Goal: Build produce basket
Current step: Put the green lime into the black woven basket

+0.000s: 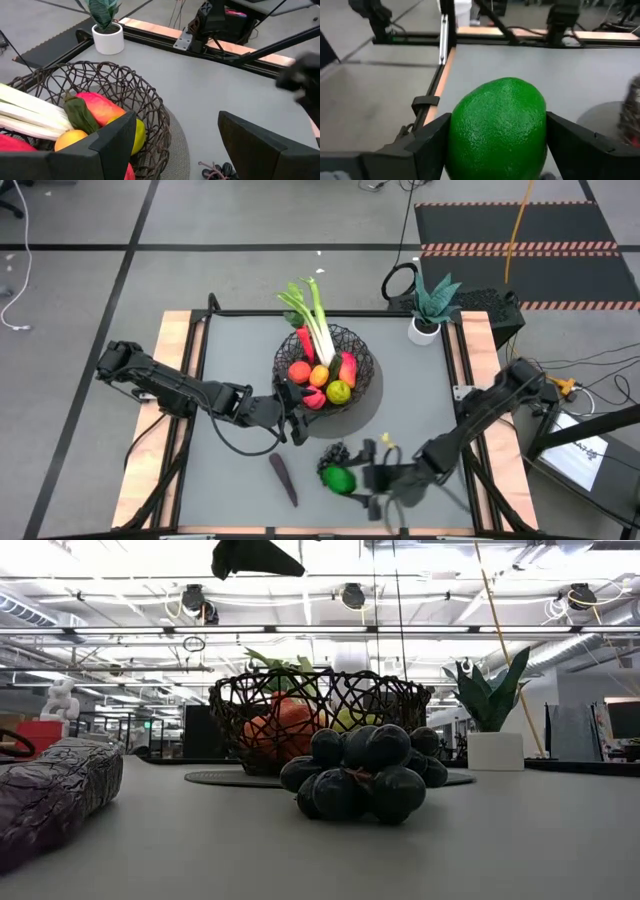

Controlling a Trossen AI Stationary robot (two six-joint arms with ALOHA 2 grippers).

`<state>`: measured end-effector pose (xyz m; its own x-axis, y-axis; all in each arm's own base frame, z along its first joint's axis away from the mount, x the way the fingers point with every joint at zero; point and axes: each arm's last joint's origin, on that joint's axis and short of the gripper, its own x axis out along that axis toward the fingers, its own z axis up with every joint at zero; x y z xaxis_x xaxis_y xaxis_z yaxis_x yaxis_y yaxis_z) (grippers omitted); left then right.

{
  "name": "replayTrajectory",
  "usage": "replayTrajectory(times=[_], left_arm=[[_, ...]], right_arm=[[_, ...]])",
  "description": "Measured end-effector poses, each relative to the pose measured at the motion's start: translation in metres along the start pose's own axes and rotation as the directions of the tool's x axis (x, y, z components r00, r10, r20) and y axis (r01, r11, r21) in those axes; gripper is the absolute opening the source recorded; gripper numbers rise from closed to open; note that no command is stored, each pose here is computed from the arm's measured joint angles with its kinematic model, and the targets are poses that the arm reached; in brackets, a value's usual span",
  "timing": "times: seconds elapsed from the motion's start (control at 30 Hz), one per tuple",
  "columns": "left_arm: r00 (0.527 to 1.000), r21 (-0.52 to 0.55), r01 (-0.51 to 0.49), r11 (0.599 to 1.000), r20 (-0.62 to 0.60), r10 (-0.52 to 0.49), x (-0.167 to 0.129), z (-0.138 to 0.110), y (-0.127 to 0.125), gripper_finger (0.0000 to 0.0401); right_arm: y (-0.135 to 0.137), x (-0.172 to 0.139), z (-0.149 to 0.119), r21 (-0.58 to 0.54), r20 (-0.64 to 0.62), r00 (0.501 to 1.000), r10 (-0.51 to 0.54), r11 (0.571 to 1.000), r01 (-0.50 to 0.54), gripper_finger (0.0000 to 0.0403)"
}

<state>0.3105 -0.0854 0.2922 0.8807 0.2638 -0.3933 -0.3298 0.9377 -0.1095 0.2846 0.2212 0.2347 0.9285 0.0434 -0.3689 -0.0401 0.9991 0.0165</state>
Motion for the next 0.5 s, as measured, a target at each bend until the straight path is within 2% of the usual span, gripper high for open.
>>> replayTrajectory(times=[0.1, 0.23, 0.5], left_arm=[[1.000, -0.006, 0.000, 1.000, 0.000, 0.000, 0.000, 0.000, 0.000, 0.0278], [1.000, -0.010, 0.000, 1.000, 0.001, 0.000, 0.000, 0.000, 0.000, 0.0278], [1.000, -0.011, 0.000, 1.000, 0.001, 0.000, 0.000, 0.000, 0.000, 0.0278]], right_arm=[[-0.010, -0.024, -0.009, 0.037, 0.066, 0.998, -0.002, 0.999, 0.000, 0.0290], [-0.027, -0.053, -0.020, 0.132, 0.214, 0.976, 0.051, 0.988, -0.080, 0.0290], [-0.068, -0.095, -0.043, 0.310, 0.488, 0.871, 0.059, 0.921, -0.236, 0.0290]])
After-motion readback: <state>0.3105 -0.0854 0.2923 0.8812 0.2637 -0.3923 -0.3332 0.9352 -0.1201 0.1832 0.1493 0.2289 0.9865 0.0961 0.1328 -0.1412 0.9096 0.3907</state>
